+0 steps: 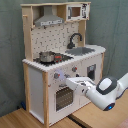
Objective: Play with the kitchen
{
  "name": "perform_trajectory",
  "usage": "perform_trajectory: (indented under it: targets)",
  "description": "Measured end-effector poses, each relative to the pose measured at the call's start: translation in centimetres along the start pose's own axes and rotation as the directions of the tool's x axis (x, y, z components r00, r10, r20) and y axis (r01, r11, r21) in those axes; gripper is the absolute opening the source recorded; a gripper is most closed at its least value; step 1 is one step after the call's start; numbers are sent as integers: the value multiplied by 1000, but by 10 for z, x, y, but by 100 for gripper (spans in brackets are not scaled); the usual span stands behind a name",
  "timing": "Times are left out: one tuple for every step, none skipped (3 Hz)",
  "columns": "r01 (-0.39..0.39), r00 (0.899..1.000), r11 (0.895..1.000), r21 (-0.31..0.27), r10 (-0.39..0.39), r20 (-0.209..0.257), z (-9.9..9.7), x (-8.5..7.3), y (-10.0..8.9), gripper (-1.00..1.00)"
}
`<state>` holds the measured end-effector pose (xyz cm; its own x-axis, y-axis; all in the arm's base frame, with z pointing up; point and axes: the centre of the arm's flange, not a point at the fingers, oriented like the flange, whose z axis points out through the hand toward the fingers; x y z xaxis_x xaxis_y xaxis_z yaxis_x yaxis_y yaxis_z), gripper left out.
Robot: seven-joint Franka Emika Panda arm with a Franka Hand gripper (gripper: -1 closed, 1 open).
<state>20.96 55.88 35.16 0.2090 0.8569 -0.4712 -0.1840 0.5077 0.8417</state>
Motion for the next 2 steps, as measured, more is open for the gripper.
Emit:
perform_trajectory:
  targets:
    - [25,1000,1000,-14,-25,0,10,-17,-14,100]
    - [28,1000,1000,-11,-28,-4,20,-33,-29,100]
